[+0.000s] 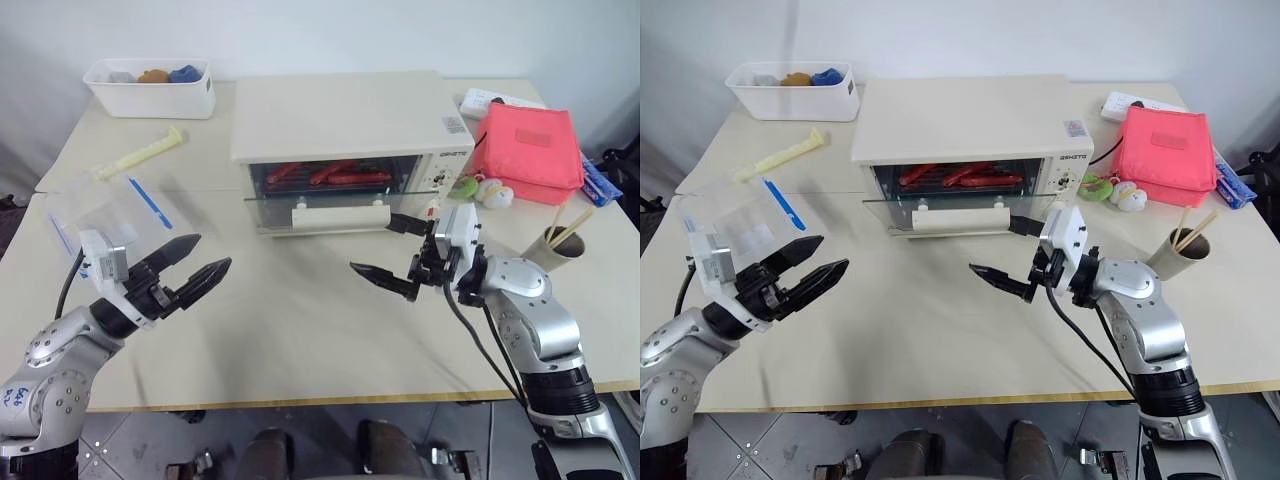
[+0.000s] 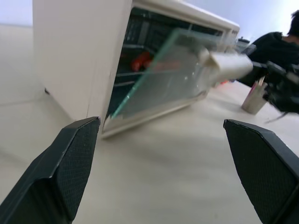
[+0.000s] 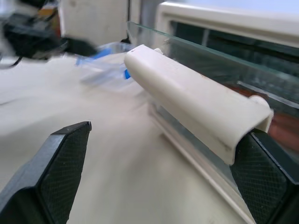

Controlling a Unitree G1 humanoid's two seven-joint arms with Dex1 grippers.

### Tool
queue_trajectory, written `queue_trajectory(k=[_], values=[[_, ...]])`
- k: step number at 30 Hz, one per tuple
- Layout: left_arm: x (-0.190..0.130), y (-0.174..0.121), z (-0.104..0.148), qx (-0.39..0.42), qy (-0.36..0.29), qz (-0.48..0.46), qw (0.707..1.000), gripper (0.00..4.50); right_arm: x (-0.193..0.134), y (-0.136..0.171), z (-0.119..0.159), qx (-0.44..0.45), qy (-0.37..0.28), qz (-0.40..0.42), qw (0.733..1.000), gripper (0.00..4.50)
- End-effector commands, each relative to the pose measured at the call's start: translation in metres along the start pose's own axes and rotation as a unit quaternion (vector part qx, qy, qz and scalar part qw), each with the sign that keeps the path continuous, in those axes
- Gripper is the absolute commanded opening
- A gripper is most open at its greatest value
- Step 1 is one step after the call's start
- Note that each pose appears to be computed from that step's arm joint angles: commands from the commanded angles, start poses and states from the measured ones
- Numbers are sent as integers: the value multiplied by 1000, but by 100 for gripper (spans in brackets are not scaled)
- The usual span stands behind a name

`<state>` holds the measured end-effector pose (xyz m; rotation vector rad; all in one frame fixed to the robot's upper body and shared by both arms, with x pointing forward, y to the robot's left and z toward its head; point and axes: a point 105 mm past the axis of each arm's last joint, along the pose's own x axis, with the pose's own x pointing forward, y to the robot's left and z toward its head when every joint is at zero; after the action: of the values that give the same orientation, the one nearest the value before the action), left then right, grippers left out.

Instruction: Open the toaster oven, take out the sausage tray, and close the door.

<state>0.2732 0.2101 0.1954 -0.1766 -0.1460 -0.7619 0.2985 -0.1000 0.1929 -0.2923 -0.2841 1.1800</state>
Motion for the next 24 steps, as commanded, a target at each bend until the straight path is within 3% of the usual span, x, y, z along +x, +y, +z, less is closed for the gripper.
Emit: queue_trajectory(k=[1, 14, 24], values=[[3, 5, 14, -1, -33, -2, 999, 388, 1, 5, 15, -53, -20, 22, 998, 450], [74, 17, 18, 24, -49, -69, 996, 2, 0, 3, 12, -80, -21, 19, 996, 450], [90, 0, -12, 29, -2, -152, 988, 2, -24, 10, 3, -76, 12, -24, 997, 450]])
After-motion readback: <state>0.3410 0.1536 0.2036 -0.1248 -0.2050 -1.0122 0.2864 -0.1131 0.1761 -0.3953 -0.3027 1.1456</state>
